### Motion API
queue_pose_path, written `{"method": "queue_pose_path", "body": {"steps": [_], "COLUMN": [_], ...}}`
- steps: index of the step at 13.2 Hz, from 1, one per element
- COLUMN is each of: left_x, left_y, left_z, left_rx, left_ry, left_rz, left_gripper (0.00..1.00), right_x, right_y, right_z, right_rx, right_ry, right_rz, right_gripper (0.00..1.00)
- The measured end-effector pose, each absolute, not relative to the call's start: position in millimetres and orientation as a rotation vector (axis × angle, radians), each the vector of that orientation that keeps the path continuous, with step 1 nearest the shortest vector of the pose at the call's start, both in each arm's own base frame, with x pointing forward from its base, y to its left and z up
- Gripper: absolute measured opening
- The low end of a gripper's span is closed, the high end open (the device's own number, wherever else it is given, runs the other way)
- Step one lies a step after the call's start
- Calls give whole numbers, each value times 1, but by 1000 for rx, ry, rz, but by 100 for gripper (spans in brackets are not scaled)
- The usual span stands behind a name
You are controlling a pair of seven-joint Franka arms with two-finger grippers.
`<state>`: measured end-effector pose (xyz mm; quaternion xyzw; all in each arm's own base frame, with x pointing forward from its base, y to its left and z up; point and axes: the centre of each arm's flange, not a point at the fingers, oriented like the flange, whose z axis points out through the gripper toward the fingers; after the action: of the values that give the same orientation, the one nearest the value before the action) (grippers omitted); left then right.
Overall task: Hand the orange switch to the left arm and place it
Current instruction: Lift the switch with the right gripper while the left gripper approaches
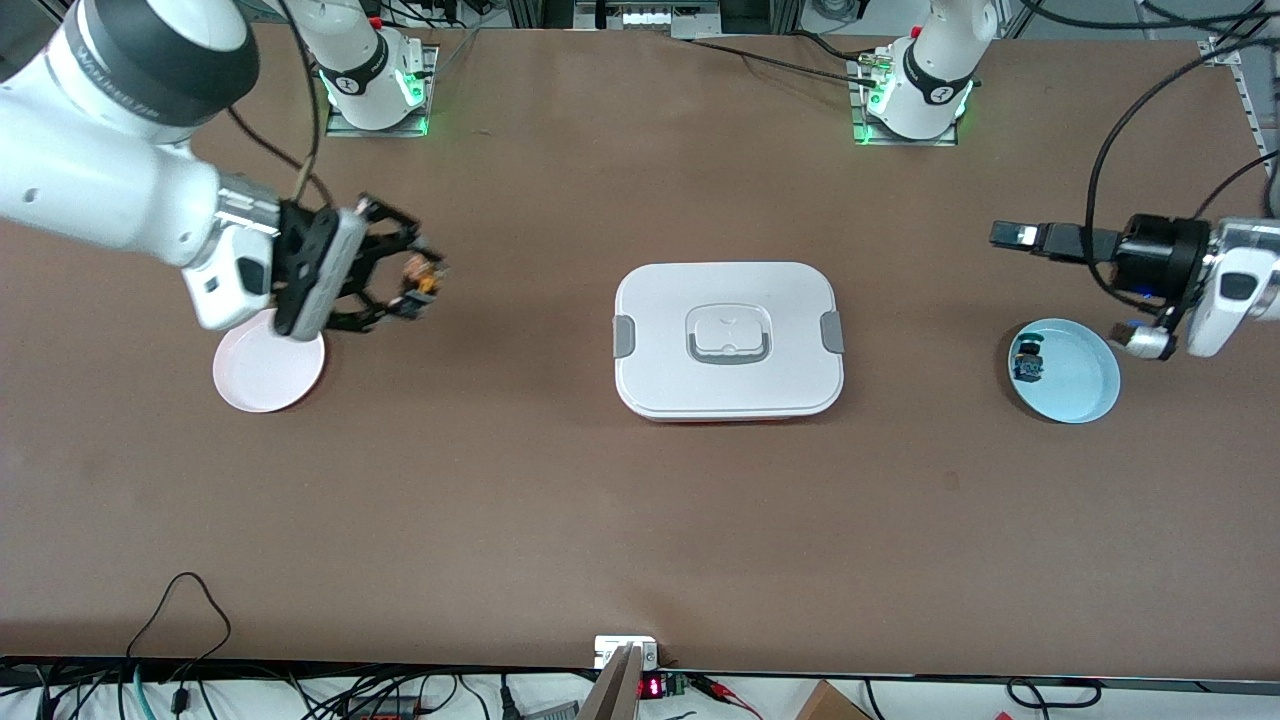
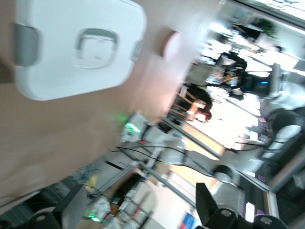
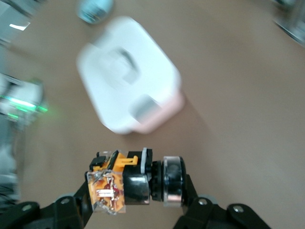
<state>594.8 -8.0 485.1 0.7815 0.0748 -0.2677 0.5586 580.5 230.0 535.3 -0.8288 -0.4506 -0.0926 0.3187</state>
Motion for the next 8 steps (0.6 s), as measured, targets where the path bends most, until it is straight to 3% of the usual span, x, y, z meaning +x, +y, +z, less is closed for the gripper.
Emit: {"method": "queue_pose_path", "body": {"steps": [4,8], "left_x": [595,602], "left_y": [-40,-98], "left_z": [445,457], "left_rx": [1575,1582], "left_ry": [160,187], "left_rz": [-617,-583], "left_gripper": [100,100], "right_x": [563,556], "right_y": [282,309], "right_z": [548,553], "right_rx": [-1867,-1641], "right_ry": [-1205,-1281], "right_rz": [-359,-539], "right_gripper": [72,72]}}
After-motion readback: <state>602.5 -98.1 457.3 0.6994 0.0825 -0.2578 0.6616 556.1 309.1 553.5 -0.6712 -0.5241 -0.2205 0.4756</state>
